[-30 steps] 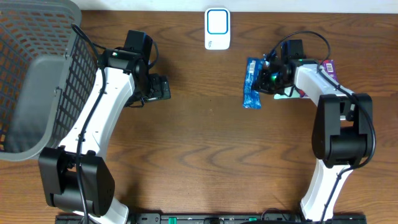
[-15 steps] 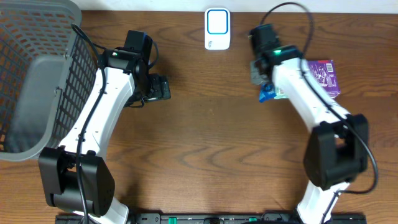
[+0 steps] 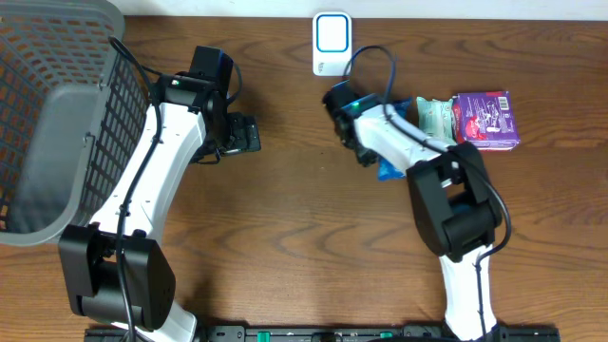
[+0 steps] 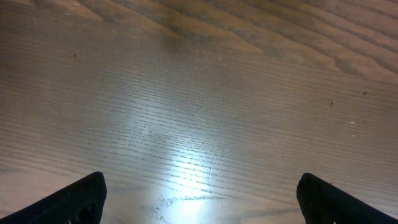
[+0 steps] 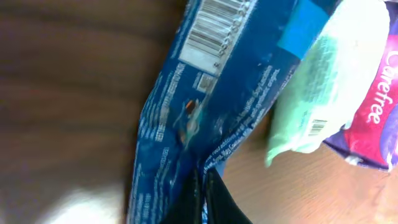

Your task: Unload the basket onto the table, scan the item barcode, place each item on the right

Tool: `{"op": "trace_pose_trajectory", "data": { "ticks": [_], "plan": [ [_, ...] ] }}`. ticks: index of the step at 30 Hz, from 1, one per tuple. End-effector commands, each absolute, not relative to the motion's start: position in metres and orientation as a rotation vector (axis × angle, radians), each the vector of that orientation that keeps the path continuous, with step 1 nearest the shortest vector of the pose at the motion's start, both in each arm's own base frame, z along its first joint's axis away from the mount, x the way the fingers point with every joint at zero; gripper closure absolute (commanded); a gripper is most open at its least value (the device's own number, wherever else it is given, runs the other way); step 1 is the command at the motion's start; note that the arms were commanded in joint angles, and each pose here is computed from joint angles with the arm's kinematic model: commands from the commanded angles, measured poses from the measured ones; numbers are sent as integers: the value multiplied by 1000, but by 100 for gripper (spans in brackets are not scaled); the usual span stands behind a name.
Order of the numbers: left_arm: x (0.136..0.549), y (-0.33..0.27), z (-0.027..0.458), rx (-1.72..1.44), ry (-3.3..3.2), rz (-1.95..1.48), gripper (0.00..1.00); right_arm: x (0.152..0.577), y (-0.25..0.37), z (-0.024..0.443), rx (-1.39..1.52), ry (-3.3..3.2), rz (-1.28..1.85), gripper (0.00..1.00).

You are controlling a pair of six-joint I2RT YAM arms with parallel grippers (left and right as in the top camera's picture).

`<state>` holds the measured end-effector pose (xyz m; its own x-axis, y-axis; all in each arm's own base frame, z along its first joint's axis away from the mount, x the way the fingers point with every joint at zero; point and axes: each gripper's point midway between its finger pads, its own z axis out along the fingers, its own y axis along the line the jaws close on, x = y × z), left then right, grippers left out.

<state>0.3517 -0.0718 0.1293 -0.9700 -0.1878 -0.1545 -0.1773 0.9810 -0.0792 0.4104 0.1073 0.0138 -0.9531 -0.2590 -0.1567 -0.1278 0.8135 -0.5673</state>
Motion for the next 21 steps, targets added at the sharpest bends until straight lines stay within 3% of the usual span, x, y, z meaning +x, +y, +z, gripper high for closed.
{"op": "trace_pose_trajectory", "data": {
  "ticks": [1,4,8,11,16,21],
  "plan": [
    [351,-69,130,-258,2963,-76,2,424,137,50,-224,2691,-758,98],
    [351,-69,130,-258,2963,-77,2,438,144,81,-192,2655,-709,90],
    [351,-69,130,-258,2963,-77,2,454,142,112,-165,2629,-675,51],
    [351,-69,130,-258,2963,-77,2,455,132,107,-110,2725,-546,37],
    [351,-69,130,-258,2963,-76,2,444,118,76,35,2963,-120,35],
    [351,-69,130,-258,2964,-76,2,431,117,58,84,3072,391,39]
  ]
}}
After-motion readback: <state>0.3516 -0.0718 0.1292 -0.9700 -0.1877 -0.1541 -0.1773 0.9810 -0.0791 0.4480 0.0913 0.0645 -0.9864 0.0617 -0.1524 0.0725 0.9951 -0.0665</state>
